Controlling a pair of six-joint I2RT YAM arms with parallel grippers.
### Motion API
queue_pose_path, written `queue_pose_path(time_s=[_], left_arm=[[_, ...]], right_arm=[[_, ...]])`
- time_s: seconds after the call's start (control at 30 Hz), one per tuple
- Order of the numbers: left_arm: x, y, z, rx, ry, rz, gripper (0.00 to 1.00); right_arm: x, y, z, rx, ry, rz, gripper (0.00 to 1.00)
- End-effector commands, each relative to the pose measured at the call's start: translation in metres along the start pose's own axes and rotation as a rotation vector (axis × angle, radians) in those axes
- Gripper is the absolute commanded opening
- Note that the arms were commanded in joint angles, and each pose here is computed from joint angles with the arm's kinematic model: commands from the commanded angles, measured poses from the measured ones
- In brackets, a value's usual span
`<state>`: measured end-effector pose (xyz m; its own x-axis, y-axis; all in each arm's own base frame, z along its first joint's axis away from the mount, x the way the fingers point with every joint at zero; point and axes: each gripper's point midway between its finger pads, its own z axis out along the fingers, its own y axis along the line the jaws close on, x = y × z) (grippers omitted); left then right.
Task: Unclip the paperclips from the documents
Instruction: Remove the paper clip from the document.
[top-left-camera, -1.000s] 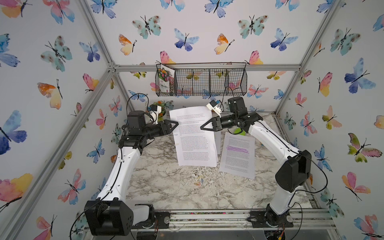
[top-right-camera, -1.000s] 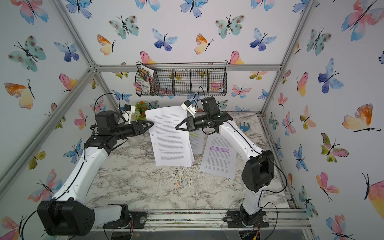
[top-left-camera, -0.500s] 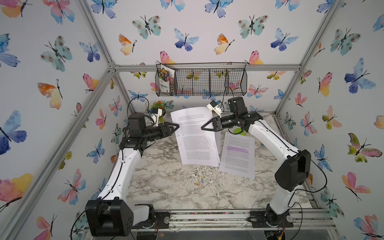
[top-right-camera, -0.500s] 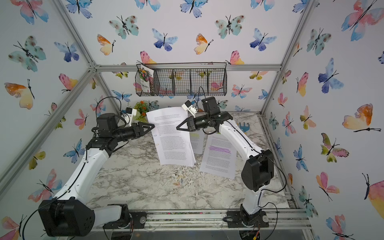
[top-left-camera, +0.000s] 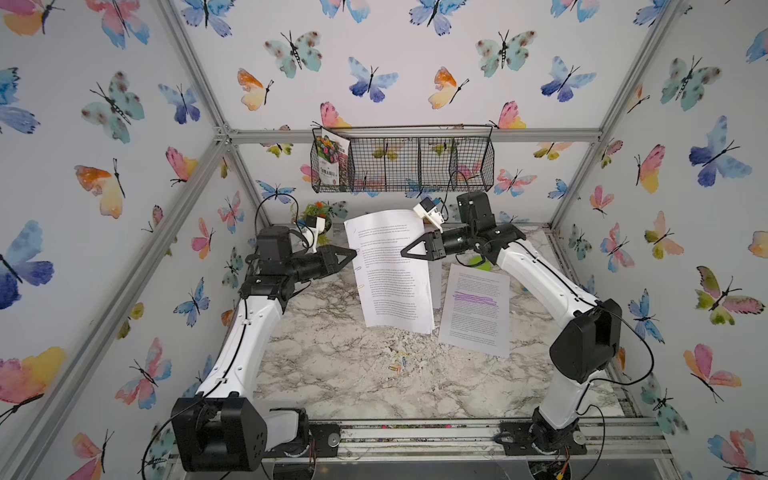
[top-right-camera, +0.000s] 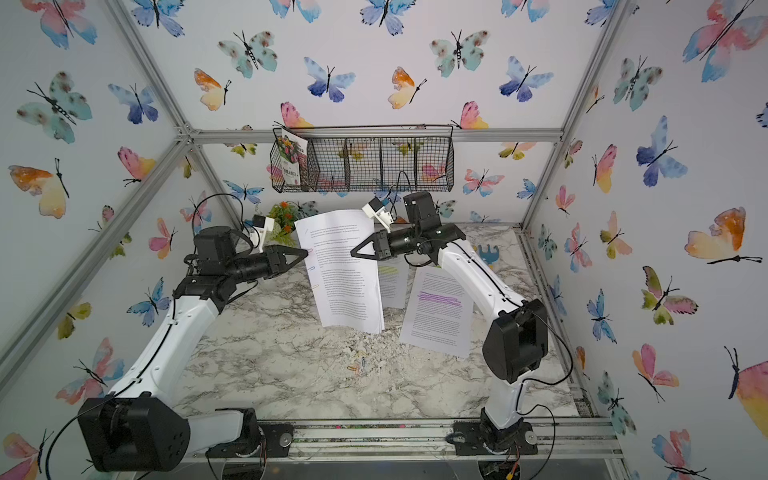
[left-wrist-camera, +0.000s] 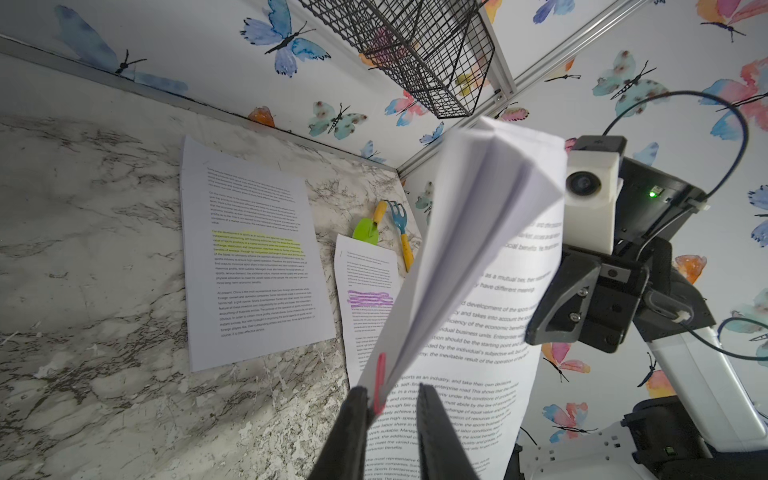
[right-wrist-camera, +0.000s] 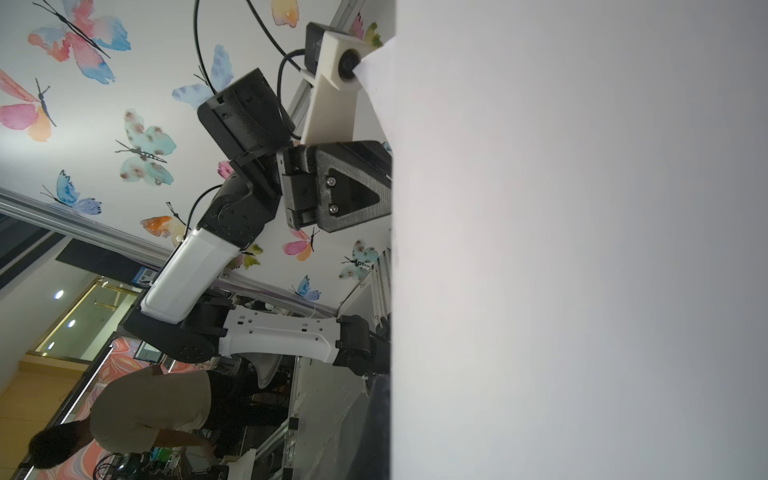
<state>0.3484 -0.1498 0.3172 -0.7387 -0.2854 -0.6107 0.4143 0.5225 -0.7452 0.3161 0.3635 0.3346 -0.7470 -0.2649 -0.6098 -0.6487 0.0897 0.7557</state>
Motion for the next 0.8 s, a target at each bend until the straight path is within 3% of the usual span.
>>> queue_pose_path(time_s=[0.0, 0.17, 0.33, 0.4, 0.47, 0.5, 0.63, 0.77], left_arm=[[-0.006, -0.005, -0.001, 0.015, -0.012, 0.034, 0.13], [-0.009, -0.004, 0.000, 0.010, -0.017, 0.037, 0.03], [-0.009, -0.002, 0.000, 0.005, -0.019, 0.035, 0.01], [-0.009, -0.002, 0.001, 0.015, -0.016, 0.027, 0.08], [-0.008, -0.002, 0.004, 0.030, -0.005, 0.013, 0.26], [-0.008, -0.002, 0.005, 0.039, 0.000, 0.006, 0.31], [-0.008, -0.005, 0.010, 0.097, 0.016, -0.029, 0.42], [-0.010, -0.011, 0.010, 0.127, 0.010, -0.021, 0.43]], right_arm=[[-0.002, 0.008, -0.003, -0.026, -0.004, -0.026, 0.02], [0.000, 0.008, -0.003, -0.032, 0.007, -0.025, 0.02], [0.000, 0.012, -0.004, -0.044, 0.009, -0.037, 0.02], [0.000, 0.015, -0.004, -0.056, 0.011, -0.040, 0.02], [0.000, 0.022, -0.005, -0.083, 0.014, -0.050, 0.02], [-0.001, 0.025, -0.006, -0.095, 0.014, -0.055, 0.02], [-0.001, 0.034, -0.008, -0.125, 0.015, -0.062, 0.02], [0.002, 0.036, -0.009, -0.131, 0.014, -0.061, 0.02]])
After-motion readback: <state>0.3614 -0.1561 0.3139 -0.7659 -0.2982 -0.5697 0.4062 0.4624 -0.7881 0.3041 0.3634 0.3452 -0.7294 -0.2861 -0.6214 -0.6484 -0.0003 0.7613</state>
